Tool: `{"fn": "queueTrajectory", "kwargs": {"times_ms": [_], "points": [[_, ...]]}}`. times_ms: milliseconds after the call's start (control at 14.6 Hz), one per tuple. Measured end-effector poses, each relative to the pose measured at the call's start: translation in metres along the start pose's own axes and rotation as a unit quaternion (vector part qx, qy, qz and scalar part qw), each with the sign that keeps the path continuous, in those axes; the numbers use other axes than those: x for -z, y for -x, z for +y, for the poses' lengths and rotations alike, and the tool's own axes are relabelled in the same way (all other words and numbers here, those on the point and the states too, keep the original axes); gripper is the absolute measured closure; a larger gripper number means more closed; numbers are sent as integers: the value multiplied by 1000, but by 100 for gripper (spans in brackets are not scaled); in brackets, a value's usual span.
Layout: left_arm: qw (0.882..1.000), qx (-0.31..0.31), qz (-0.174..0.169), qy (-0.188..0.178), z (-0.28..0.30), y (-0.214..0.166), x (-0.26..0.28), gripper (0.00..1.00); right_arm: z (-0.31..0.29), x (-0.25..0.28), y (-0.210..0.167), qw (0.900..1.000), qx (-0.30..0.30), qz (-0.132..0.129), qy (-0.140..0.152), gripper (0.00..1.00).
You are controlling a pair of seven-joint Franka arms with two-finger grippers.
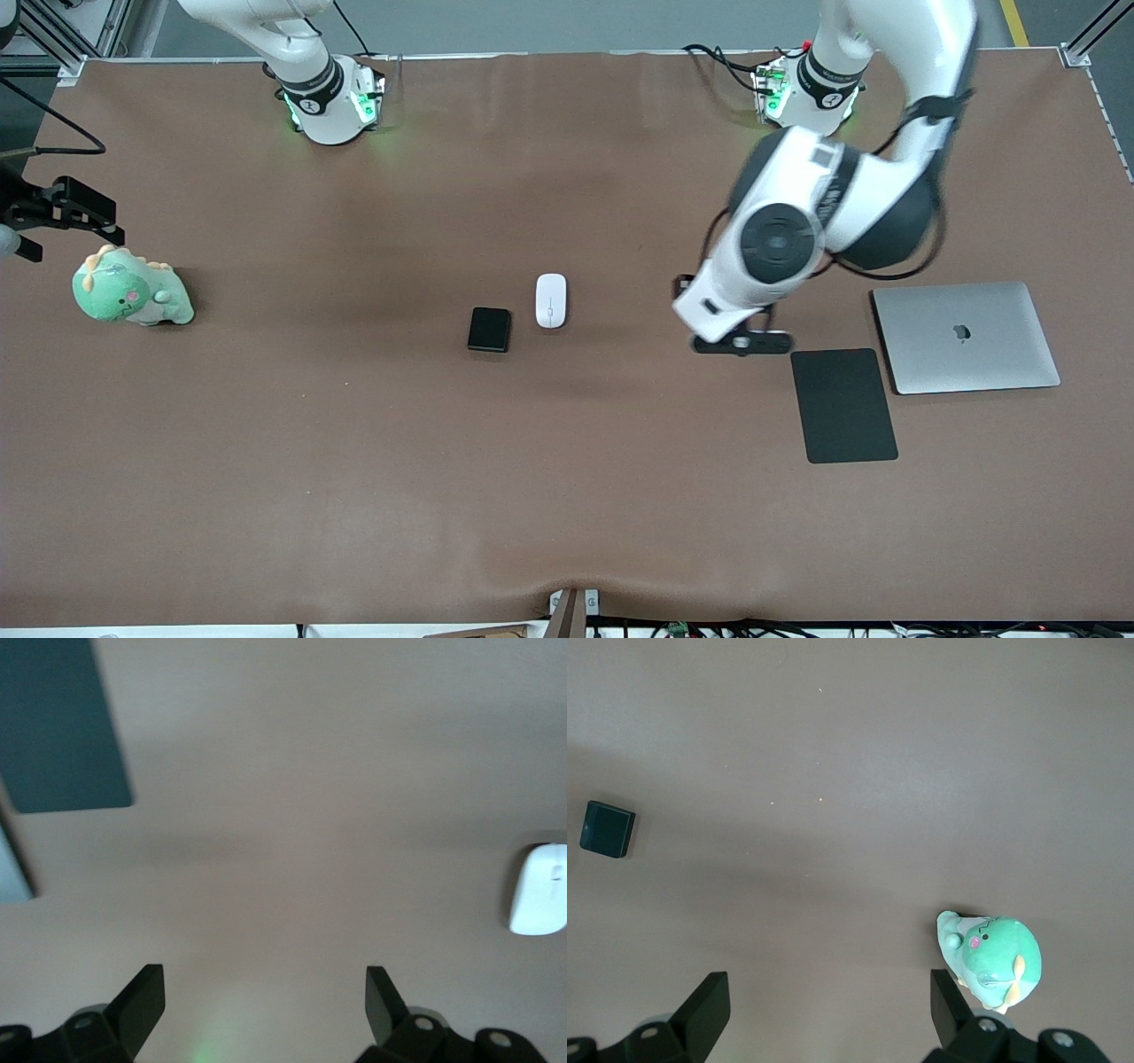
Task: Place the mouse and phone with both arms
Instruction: 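Move the left gripper over the white mouse and lower onto it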
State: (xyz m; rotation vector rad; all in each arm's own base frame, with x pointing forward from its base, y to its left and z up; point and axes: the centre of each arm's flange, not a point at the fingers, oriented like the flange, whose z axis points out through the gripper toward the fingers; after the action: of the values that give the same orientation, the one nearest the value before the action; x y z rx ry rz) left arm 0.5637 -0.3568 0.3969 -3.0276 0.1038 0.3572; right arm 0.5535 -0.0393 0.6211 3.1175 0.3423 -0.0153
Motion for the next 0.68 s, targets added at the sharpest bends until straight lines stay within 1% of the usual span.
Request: {"fn": "queueTrajectory", "kwargs": {"times_ms": [137,342,479,685], "points": [[1000,10,10,-2,51,8,-30,0,0,-3,-2,1000,0,-3,0,0],[999,22,29,-2,127,31,-73,0,1,-8,-4,1000,0,-7,-1,0],[998,39,55,16,165,41,-92,0,1,-17,-8,1000,0,-16,-2,0],[992,53,97,58,196,39,-111,0,2,-34,-16,999,0,-32,-4,0]]}}
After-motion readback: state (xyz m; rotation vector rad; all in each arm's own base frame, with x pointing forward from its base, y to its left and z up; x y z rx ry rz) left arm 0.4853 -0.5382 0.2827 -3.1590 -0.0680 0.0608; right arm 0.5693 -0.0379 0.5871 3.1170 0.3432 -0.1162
